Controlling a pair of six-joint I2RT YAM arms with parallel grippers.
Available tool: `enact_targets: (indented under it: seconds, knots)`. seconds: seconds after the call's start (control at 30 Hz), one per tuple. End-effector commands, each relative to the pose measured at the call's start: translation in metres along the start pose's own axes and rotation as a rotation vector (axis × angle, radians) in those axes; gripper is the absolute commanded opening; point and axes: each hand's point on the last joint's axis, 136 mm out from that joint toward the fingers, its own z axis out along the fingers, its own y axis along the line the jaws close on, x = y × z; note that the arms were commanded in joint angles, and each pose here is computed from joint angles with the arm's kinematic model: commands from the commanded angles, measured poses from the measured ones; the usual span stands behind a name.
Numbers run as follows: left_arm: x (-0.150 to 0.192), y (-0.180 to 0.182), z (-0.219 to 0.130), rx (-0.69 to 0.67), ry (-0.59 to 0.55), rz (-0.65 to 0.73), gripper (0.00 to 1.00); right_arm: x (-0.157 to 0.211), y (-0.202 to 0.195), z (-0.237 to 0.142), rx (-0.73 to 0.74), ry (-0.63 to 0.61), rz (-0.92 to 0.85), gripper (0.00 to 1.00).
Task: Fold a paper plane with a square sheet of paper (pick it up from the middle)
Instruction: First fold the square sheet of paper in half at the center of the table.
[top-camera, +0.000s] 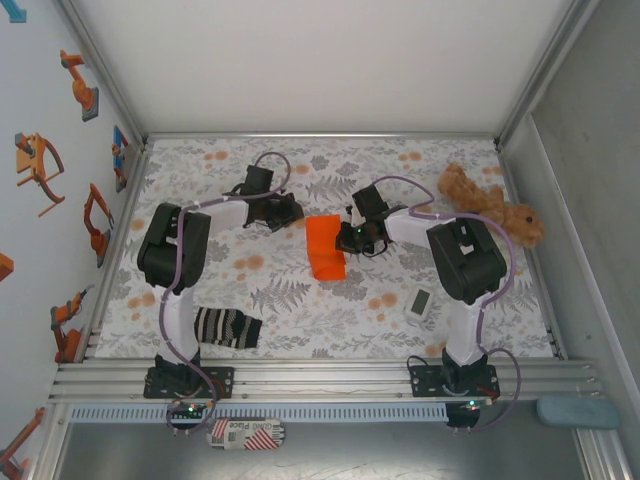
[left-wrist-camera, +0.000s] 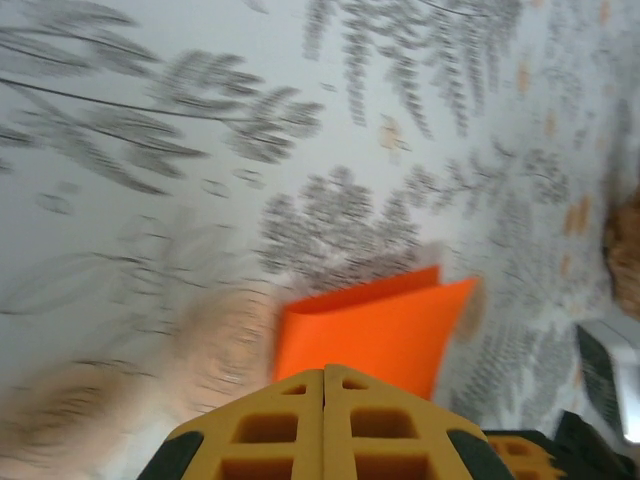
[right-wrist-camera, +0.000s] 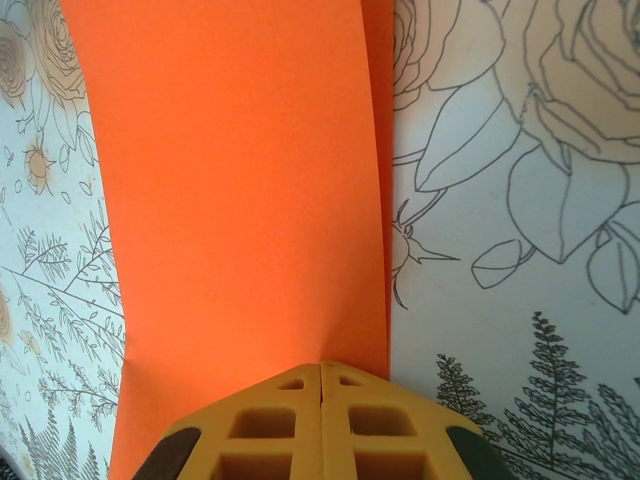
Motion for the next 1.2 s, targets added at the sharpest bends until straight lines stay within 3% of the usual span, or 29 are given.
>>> enact_targets:
  seconds: [0.0, 0.27, 0.73, 0.97, 1.17]
  knots:
    - [0.01, -0.03, 0.007, 0.069, 0.018, 0.024, 0.0, 0.071, -0.113, 0.018, 0.408, 0.188, 0.132, 0.0]
    - [0.019, -0.01, 0.033, -0.066, 0.092, 0.026, 0.0, 0.072, -0.115, 0.017, 0.412, 0.184, 0.136, 0.0]
    - [-0.019, 0.064, 0.025, -0.222, 0.059, -0.03, 0.0, 0.074, -0.116, 0.017, 0.417, 0.187, 0.137, 0.0]
    - [-0.042, 0.029, -0.012, -0.217, -0.014, 0.052, 0.0, 0.073, -0.116, 0.017, 0.415, 0.182, 0.137, 0.0]
    - [-0.011, -0.009, -0.033, -0.136, -0.031, 0.049, 0.0, 0.075, -0.117, 0.018, 0.415, 0.184, 0.144, 0.0]
